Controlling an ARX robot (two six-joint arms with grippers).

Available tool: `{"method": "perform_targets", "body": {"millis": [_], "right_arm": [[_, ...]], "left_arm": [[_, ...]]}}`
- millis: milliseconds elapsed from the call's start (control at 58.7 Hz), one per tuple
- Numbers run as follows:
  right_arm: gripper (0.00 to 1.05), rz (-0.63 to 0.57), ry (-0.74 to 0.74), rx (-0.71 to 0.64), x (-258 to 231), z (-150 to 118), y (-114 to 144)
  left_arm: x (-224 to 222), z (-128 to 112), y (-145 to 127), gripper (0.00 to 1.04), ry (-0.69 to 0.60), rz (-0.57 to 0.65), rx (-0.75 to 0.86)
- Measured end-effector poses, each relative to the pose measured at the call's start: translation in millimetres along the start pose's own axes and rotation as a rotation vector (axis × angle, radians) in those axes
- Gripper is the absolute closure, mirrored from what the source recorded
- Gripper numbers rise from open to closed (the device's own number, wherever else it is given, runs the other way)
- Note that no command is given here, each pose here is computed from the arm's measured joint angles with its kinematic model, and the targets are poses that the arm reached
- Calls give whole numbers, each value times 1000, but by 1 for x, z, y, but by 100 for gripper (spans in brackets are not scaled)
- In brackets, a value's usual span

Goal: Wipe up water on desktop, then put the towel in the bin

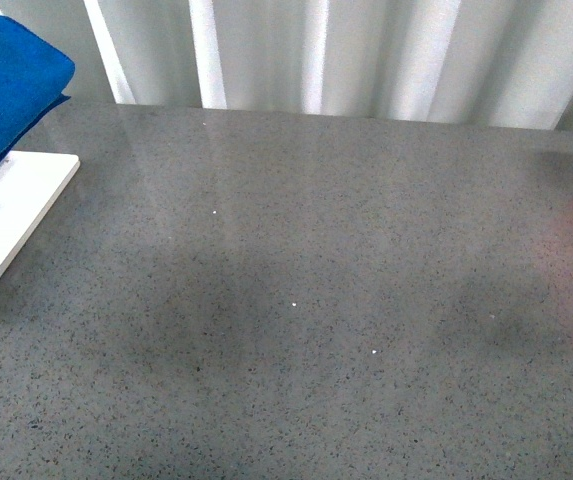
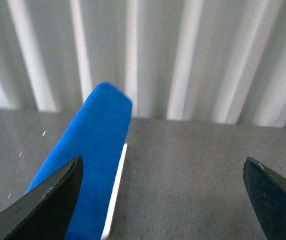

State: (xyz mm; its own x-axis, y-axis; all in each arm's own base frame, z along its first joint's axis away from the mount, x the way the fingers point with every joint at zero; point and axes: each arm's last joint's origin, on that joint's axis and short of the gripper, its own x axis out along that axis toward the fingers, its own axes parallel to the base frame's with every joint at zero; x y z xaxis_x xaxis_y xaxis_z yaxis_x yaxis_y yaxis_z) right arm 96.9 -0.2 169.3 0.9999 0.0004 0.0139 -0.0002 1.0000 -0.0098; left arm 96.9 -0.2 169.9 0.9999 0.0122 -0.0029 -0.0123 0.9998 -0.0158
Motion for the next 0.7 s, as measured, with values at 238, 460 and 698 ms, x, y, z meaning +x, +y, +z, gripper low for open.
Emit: {"method": "perform_targets", "body": {"millis": [238, 460, 698], "right_arm": [[7, 0, 0, 0, 0, 0, 0], [7, 0, 0, 0, 0, 0, 0], [7, 0, 0, 0, 0, 0, 0]], "left_arm": [[55, 41, -4, 7, 293, 58, 129], [126, 83, 0, 7, 420, 33, 334], [191, 86, 20, 7, 485, 72, 401]]}}
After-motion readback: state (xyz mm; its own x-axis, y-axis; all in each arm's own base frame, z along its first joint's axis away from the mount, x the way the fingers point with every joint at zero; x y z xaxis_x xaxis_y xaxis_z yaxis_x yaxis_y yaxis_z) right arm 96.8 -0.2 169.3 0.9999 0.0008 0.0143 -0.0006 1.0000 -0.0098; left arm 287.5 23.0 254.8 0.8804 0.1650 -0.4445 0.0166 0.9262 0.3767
